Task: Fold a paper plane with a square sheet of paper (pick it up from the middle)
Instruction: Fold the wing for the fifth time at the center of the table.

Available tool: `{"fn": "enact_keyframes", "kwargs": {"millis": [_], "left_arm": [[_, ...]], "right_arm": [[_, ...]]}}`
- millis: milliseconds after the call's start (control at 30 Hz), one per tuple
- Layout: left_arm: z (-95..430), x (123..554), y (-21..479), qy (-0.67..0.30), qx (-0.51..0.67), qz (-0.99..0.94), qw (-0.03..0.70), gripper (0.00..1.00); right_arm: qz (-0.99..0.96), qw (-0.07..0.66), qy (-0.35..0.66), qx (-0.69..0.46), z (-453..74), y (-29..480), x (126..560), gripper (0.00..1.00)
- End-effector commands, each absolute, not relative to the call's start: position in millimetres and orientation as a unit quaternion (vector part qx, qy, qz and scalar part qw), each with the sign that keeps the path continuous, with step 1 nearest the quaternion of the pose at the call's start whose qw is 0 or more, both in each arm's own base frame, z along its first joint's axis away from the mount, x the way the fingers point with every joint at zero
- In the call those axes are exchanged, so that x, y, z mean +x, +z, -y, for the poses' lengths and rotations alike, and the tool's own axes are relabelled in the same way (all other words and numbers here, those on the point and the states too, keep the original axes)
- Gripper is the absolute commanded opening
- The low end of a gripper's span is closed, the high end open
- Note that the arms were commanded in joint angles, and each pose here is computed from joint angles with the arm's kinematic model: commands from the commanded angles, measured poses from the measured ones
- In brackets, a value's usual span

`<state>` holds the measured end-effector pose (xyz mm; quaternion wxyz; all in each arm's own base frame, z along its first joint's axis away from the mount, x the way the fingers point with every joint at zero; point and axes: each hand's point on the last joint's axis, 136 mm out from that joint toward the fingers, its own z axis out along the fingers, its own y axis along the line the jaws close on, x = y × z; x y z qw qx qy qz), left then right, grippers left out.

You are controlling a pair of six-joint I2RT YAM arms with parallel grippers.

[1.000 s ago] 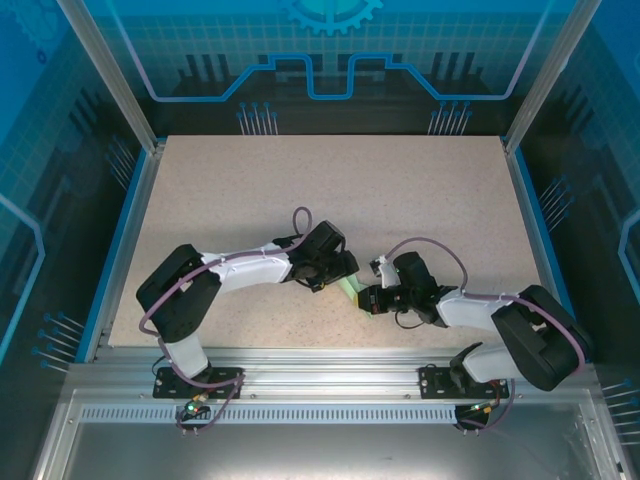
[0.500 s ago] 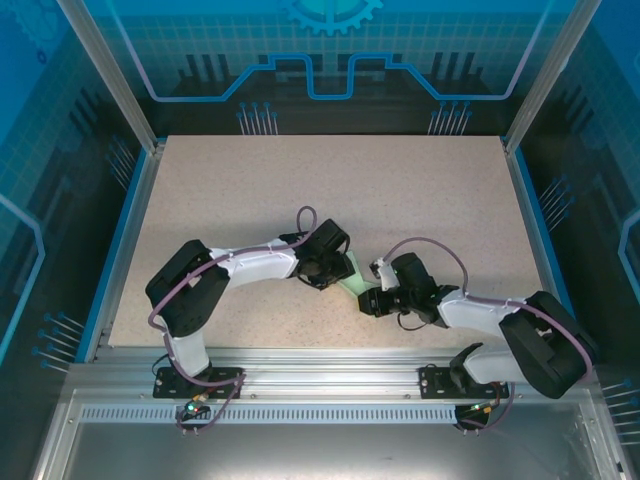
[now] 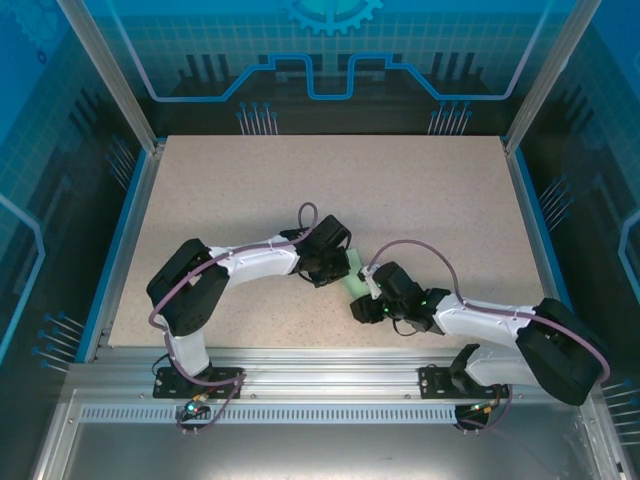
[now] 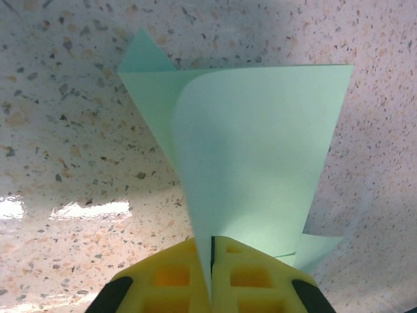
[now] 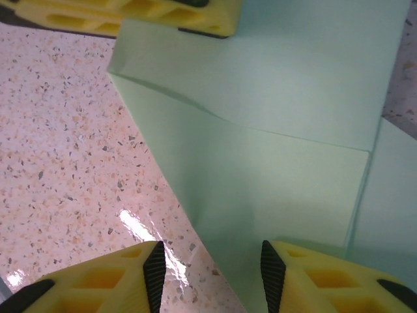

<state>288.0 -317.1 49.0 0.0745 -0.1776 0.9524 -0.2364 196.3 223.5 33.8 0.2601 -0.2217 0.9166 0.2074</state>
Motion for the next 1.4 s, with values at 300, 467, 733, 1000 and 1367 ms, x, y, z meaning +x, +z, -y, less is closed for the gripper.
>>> {"fn": "enact_keyframes", "kwargs": {"millis": [300,467,733,1000,1367], "left_arm": [[320.1,288.9,50.7,-0.243,-0.176,-0.953,0.05,0.0],[321.7,291.2,55.3,-0.251,-0.176,-0.95,0.049,0.0],[319.6,291.5,56.7,-0.251,-0.175,-0.951,0.047,0.0],[320.2,292.0,60.2,-0.255,-0.173,-0.95,0.048,0.0],[318.2,291.9,62.1,-0.253,-0.171,-0.951,0.05,0.0]], "right_arm": [[-0.87,0.373,-0.001,-0.322,-219.8,55.6,208.6,0.51],[-0.844,0.391,-0.08,-0.358,-230.5,51.8,211.1,0.51],[-0.84,0.398,-0.126,-0.347,-223.1,47.6,212.1,0.45],[-0.843,0.392,-0.152,-0.336,-217.7,42.5,213.6,0.27],[-0.858,0.378,-0.117,-0.329,-223.7,37.8,210.4,0.0]]}}
